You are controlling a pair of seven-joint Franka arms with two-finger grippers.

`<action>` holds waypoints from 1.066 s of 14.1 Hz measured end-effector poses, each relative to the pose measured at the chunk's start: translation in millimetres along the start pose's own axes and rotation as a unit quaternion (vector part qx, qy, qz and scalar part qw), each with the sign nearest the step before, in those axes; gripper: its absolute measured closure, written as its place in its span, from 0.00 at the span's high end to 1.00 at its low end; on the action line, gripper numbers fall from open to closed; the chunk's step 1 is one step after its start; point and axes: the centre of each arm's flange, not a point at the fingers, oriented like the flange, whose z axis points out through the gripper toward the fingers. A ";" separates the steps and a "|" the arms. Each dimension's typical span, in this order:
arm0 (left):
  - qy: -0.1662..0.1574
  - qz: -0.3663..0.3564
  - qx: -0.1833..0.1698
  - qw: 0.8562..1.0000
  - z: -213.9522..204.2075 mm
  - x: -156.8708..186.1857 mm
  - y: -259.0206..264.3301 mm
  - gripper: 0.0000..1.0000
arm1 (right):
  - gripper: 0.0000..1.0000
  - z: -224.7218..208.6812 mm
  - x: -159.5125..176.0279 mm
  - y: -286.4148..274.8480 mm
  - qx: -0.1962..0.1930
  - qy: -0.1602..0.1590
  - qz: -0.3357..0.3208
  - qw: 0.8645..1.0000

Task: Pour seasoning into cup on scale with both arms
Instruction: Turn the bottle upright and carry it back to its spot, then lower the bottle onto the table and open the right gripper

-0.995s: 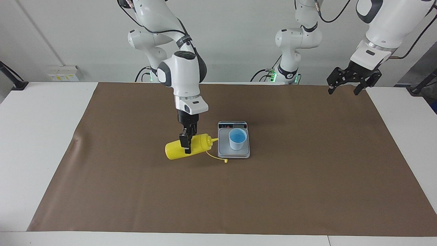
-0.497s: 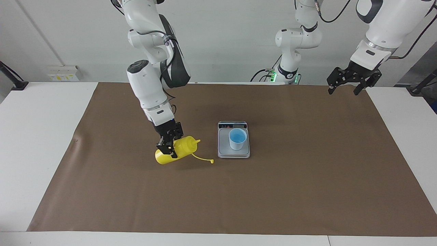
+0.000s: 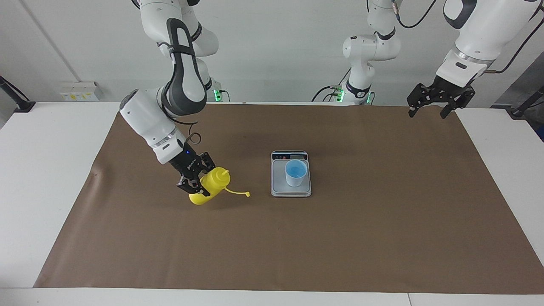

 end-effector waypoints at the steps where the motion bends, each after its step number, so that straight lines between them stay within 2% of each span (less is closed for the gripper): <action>1: 0.000 0.000 0.000 1.000 0.0 0.0 0.0 1.00 | 0.51 -0.8 -15.3 -1.5 0.007 0.026 0.012 1.000; 3: 0.000 0.000 0.000 1.000 0.0 0.0 0.0 1.00 | 0.51 -5.1 -50.2 -5.5 0.014 0.074 0.040 0.996; 6: 0.000 0.000 0.000 1.000 0.0 0.0 0.0 1.00 | 0.51 -20.6 -96.5 -12.2 0.028 0.125 0.070 0.989; 9: 0.000 0.000 0.000 1.000 0.0 0.0 0.0 1.00 | 0.51 -36.1 -132.6 -17.0 0.032 0.158 0.074 0.984; 13: 0.000 0.000 0.000 1.000 0.0 0.0 0.0 1.00 | 0.51 -24.5 -153.2 -34.8 0.019 0.196 0.081 0.977; 15: 0.000 0.000 0.000 1.000 0.0 0.0 0.0 1.00 | 0.67 -16.2 -155.9 -41.5 0.025 0.210 0.085 0.974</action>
